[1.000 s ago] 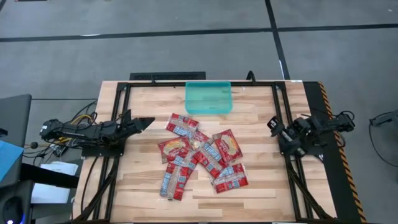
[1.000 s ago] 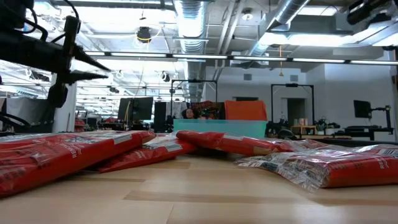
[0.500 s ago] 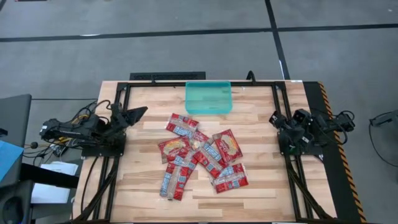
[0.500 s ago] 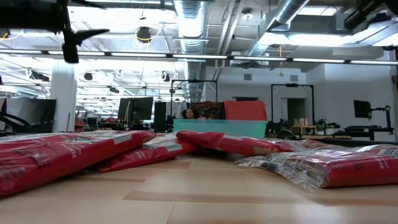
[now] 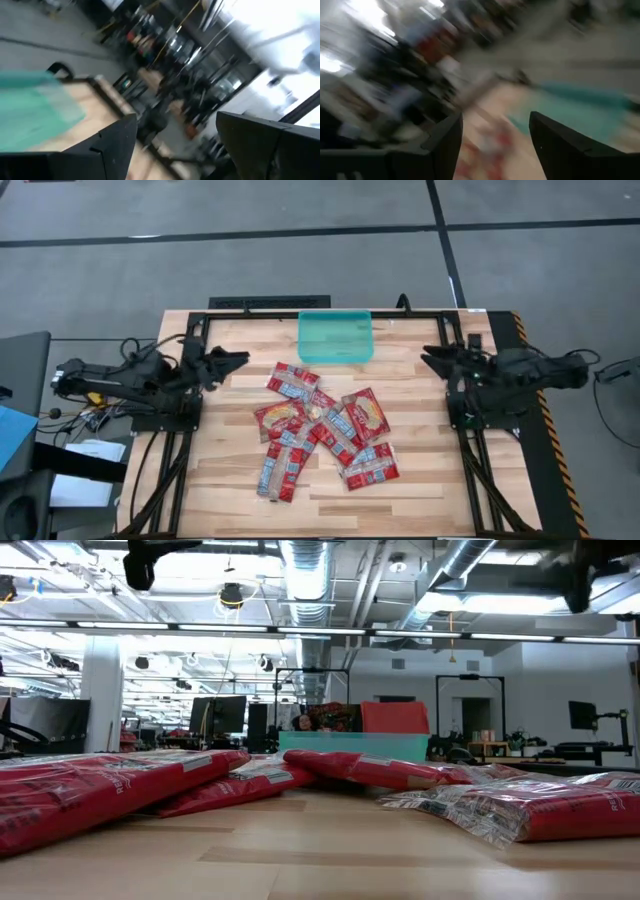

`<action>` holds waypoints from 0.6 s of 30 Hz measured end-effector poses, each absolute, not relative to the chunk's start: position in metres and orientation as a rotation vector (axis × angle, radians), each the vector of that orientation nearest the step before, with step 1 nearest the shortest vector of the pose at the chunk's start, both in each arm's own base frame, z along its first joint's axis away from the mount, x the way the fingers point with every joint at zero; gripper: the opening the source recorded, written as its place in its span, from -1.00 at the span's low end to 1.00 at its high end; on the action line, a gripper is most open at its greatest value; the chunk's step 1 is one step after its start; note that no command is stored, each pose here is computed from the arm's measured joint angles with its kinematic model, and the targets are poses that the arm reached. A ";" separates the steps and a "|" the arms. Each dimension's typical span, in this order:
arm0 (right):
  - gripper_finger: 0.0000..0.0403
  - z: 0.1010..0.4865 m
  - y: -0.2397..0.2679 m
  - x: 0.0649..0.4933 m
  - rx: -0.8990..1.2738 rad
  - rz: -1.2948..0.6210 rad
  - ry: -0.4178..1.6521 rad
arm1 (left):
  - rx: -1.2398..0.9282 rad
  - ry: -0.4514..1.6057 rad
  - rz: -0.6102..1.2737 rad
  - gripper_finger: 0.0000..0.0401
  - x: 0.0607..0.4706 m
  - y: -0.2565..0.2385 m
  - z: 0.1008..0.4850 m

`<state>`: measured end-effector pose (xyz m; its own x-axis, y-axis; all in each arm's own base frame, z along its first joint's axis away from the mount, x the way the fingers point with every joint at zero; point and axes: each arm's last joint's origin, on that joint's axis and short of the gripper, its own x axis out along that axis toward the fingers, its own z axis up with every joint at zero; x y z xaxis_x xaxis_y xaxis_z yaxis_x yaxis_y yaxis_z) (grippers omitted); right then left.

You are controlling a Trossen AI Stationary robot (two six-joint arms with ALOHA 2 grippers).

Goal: Sort popcorn bags into baskets
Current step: Put the red popcorn bag into the green bin

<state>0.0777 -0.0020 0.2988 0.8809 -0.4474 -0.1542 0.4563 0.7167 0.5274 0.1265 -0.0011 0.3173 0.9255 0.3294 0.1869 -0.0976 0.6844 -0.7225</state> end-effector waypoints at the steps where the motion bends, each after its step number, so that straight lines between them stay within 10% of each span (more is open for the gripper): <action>1: 0.27 0.300 -0.002 0.080 0.607 -0.547 0.091 | -0.773 -0.273 0.258 0.30 0.129 -0.001 0.320; 18: 0.27 0.228 0.001 0.182 0.756 -0.709 0.971 | -0.736 -0.042 0.371 0.30 0.146 -0.002 0.318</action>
